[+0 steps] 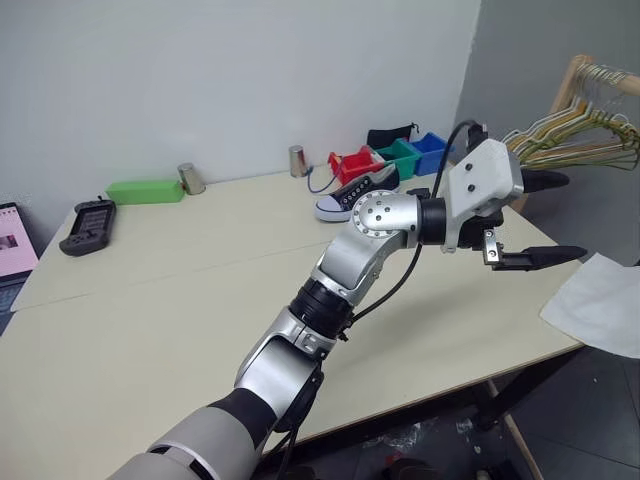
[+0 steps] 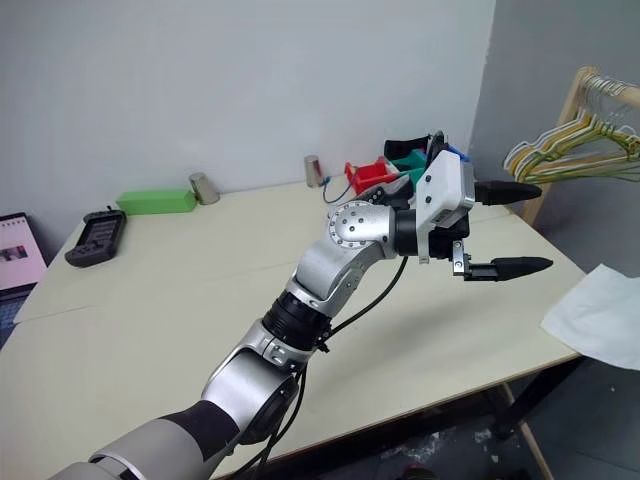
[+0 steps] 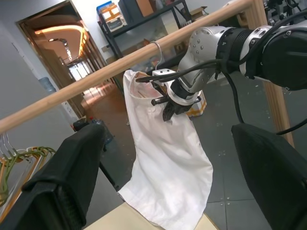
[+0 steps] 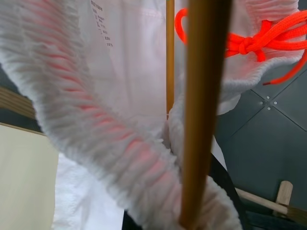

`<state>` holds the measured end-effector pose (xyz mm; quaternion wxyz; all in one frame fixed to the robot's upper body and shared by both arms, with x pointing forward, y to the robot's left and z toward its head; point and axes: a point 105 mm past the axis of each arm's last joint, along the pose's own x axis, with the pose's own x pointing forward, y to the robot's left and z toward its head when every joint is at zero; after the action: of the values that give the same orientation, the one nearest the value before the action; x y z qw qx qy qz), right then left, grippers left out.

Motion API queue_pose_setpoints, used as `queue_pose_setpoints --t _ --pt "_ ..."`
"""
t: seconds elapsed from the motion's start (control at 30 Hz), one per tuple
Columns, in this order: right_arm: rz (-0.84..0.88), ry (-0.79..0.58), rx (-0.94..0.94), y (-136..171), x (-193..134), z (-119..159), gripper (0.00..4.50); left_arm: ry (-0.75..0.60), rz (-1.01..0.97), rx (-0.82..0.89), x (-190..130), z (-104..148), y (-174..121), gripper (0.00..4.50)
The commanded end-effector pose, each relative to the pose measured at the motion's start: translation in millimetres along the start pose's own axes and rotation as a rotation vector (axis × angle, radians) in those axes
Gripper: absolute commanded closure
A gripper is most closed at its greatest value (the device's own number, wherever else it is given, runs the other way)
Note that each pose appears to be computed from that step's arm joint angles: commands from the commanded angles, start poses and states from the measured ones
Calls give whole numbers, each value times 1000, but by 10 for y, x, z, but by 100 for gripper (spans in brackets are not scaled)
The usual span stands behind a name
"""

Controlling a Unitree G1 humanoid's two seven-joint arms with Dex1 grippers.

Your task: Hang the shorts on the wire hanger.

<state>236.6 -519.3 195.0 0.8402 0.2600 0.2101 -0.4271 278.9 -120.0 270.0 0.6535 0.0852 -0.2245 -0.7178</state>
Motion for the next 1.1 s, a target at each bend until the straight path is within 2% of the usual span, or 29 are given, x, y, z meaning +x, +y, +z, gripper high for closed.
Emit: queue_pose_setpoints --t 0.03,0.3,0.5,0.87,1.1 --pt "-2 -52 -23 2 -21 88 340 -39 0 41 20 147 2 0" --pt "-56 -133 -145 17 -103 237 153 -41 2 37 32 150 -1 0" --pt "-90 -182 -212 121 -211 242 9 -28 6 39 -4 123 1 0" --pt "-115 -290 -272 402 -704 62 4 -26 23 37 -56 123 44 0" --pt "-105 -335 -314 525 -852 -49 4 -28 19 37 -64 129 46 0"
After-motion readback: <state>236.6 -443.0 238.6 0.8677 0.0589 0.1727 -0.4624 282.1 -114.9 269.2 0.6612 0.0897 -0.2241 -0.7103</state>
